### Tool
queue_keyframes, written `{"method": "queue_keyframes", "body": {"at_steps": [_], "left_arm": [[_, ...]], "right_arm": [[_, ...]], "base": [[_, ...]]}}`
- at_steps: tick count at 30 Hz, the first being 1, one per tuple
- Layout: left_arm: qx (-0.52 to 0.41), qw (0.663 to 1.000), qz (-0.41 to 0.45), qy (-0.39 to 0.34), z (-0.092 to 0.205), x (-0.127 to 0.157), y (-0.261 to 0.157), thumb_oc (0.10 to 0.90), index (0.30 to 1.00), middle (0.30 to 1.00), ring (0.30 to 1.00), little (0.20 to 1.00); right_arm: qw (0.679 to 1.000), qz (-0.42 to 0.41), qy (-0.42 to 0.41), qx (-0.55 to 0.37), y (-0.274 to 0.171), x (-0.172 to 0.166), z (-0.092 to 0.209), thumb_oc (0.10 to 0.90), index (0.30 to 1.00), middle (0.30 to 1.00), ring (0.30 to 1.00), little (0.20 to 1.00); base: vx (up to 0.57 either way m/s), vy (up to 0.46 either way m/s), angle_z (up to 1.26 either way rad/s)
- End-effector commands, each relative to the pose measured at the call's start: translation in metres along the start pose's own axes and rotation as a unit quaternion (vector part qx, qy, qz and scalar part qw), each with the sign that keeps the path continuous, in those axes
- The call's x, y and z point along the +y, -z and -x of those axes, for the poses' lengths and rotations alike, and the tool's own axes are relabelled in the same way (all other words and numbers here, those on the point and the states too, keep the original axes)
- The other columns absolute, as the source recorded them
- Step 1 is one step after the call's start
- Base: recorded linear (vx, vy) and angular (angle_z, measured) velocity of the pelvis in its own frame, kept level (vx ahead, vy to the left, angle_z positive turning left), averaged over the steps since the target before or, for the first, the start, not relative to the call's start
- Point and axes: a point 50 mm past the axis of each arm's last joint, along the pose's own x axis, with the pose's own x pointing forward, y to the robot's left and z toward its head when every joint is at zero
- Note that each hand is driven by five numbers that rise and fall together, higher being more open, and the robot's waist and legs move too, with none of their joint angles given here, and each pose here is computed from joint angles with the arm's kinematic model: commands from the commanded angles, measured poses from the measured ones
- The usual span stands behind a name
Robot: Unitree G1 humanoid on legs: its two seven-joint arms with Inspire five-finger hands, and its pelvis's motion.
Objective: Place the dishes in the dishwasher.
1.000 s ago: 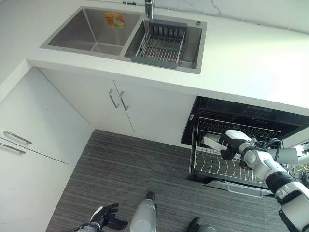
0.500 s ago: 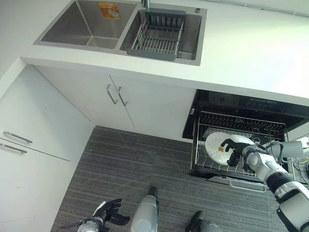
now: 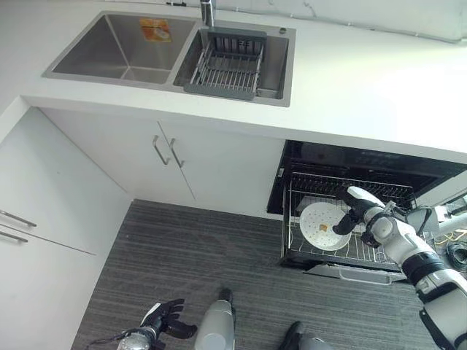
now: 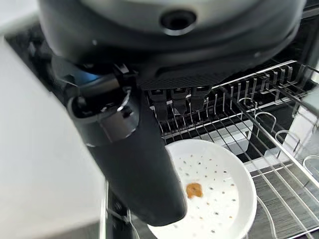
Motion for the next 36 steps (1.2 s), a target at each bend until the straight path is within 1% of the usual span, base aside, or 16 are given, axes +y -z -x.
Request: {"method": "queue_keyframes", "body": {"at_steps": [1, 3, 4, 8, 11, 12, 14, 17, 20, 23, 25, 26, 28, 33, 36], "left_arm": [[0.023, 1.000, -0.006, -0.005, 0.009, 0.003, 0.023, 0.800, 0.900, 0.900, 0.900, 0.900], [0.027, 1.000, 0.005, -0.009, 0.010, 0.001, 0.026, 0.800, 0.900, 0.900, 0.900, 0.900], [0.033, 0.999, 0.017, -0.014, 0.011, -0.001, 0.032, 0.800, 0.900, 0.900, 0.900, 0.900], [0.044, 0.997, 0.052, -0.028, 0.015, -0.010, 0.044, 0.800, 0.900, 0.900, 0.900, 0.900], [0.057, 0.994, 0.089, -0.038, 0.018, -0.021, 0.057, 0.800, 0.900, 0.900, 0.900, 0.900], [0.059, 0.992, 0.101, -0.041, 0.019, -0.026, 0.059, 0.800, 0.900, 0.900, 0.900, 0.900], [0.057, 0.991, 0.111, -0.044, 0.020, -0.028, 0.060, 0.800, 0.900, 0.900, 0.900, 0.900], [0.060, 0.990, 0.118, -0.047, 0.022, -0.032, 0.065, 0.800, 0.900, 0.900, 0.900, 0.900], [0.063, 0.989, 0.121, -0.048, 0.025, -0.035, 0.070, 0.800, 0.900, 0.900, 0.900, 0.900], [0.062, 0.988, 0.129, -0.053, 0.028, -0.032, 0.072, 0.800, 0.900, 0.900, 0.900, 0.900], [0.061, 0.988, 0.128, -0.053, 0.028, -0.031, 0.071, 0.800, 0.900, 0.900, 0.900, 0.900], [0.060, 0.989, 0.124, -0.053, 0.027, -0.029, 0.069, 0.800, 0.900, 0.900, 0.900, 0.900], [0.062, 0.990, 0.115, -0.049, 0.025, -0.026, 0.066, 0.800, 0.900, 0.900, 0.900, 0.900], [0.067, 0.993, 0.083, -0.041, 0.018, -0.017, 0.055, 0.800, 0.900, 0.900, 0.900, 0.900], [0.072, 0.995, 0.057, -0.037, 0.015, -0.013, 0.051, 0.800, 0.900, 0.900, 0.900, 0.900]], "right_arm": [[0.991, -0.100, 0.087, -0.008, -0.001, -0.043, 0.008, 0.800, 0.900, 0.900, 0.900, 0.900], [0.986, -0.140, 0.095, -0.013, -0.003, -0.043, 0.011, 0.800, 0.900, 0.900, 0.900, 0.900], [0.979, -0.181, 0.096, -0.015, -0.001, -0.036, 0.016, 0.800, 0.900, 0.900, 0.900, 0.900], [0.966, -0.240, 0.095, -0.028, 0.006, -0.015, 0.039, 0.800, 0.900, 0.900, 0.900, 0.900], [0.942, -0.311, 0.120, -0.025, 0.020, 0.002, 0.067, 0.800, 0.900, 0.900, 0.900, 0.900], [0.930, -0.345, 0.125, -0.013, 0.027, 0.014, 0.077, 0.800, 0.900, 0.900, 0.900, 0.900], [0.917, -0.377, 0.131, 0.004, 0.033, 0.027, 0.086, 0.800, 0.900, 0.900, 0.900, 0.900], [0.909, -0.392, 0.142, 0.015, 0.040, 0.037, 0.097, 0.800, 0.900, 0.900, 0.900, 0.900], [0.908, -0.394, 0.142, 0.024, 0.044, 0.044, 0.103, 0.800, 0.900, 0.900, 0.900, 0.900], [0.913, -0.384, 0.115, 0.071, 0.060, 0.070, 0.115, 0.800, 0.900, 0.900, 0.900, 0.900], [0.913, -0.387, 0.105, 0.083, 0.063, 0.076, 0.115, 0.800, 0.900, 0.900, 0.900, 0.900], [0.911, -0.384, 0.088, 0.120, 0.074, 0.093, 0.116, 0.800, 0.900, 0.900, 0.900, 0.900], [0.908, -0.373, 0.071, 0.175, 0.088, 0.115, 0.114, 0.800, 0.900, 0.900, 0.900, 0.900], [0.865, -0.423, 0.009, 0.269, 0.097, 0.155, 0.101, 0.800, 0.900, 0.900, 0.900, 0.900], [0.844, -0.437, -0.002, 0.311, 0.102, 0.160, 0.092, 0.800, 0.900, 0.900, 0.900, 0.900]], "base": [[-0.02, 0.031, -0.04], [-0.01, 0.035, -0.18], [-0.01, 0.047, -0.18], [0.01, 0.048, -0.24], [0.04, 0.045, -0.36], [0.02, 0.026, -0.29], [-0.01, 0.006, -0.29], [0.00, -0.009, -0.24], [0.00, -0.004, -0.04], [0.01, -0.002, -0.07], [0.00, -0.013, -0.09], [0.02, -0.024, -0.05], [0.00, 0.000, 0.00], [0.05, -0.045, 0.06], [0.08, -0.045, 0.29]]}}
